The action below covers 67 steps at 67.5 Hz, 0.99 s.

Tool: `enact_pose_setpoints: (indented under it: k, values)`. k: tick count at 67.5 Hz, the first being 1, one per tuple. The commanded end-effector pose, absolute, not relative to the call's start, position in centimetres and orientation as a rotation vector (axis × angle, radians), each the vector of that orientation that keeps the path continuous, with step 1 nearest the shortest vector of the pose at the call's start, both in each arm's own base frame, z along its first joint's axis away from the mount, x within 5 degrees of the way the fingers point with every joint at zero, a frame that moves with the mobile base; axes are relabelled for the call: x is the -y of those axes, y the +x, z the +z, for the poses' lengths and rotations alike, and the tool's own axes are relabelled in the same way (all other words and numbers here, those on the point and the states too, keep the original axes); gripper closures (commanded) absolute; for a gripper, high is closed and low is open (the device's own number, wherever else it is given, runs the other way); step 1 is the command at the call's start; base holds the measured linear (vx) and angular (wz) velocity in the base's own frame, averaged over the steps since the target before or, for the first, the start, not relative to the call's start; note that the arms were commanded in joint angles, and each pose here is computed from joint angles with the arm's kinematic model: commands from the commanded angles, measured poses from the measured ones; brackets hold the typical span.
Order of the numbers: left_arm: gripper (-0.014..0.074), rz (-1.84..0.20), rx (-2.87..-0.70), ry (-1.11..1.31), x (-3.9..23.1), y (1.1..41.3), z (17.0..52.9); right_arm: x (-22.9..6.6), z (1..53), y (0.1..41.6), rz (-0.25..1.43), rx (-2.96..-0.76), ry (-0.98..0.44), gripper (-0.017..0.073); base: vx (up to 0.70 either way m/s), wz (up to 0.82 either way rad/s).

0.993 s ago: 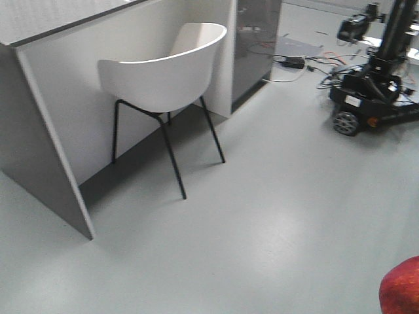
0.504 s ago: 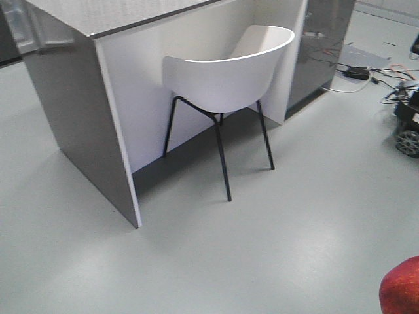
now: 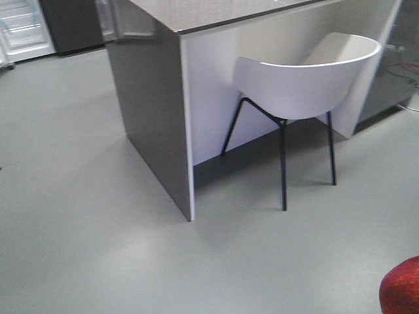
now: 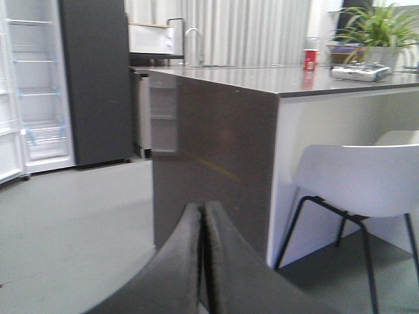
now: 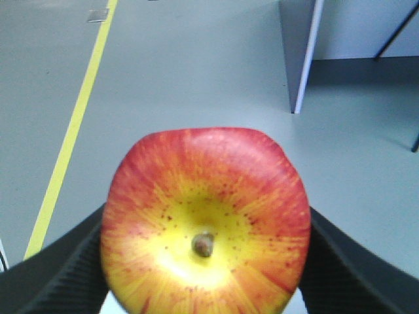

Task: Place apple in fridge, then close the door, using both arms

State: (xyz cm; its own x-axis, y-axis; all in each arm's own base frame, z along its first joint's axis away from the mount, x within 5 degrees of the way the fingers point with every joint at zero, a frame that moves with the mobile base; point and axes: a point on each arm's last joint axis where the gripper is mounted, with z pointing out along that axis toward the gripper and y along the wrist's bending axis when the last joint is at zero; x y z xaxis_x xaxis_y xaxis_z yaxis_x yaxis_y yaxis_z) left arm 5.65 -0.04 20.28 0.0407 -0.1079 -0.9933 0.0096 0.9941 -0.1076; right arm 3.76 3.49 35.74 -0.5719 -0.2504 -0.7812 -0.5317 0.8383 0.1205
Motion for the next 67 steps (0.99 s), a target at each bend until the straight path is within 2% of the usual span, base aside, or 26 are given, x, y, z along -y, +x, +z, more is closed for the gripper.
enact_pose_setpoints:
  k: [1, 67]
  values:
    - [0.0599, -0.092, -1.461, -0.090, -0.04, 5.58, 20.24, -3.68, 36.92, 4.08, 0.458, -2.109, -0.548, 0.0363, 0.00, 0.41]
    - [0.0599, -0.092, -1.461, -0.090, -0.04, 5.58, 20.24, -3.67, 36.89, 4.07, 0.457, -2.113, -0.550, 0.0363, 0.00, 0.39]
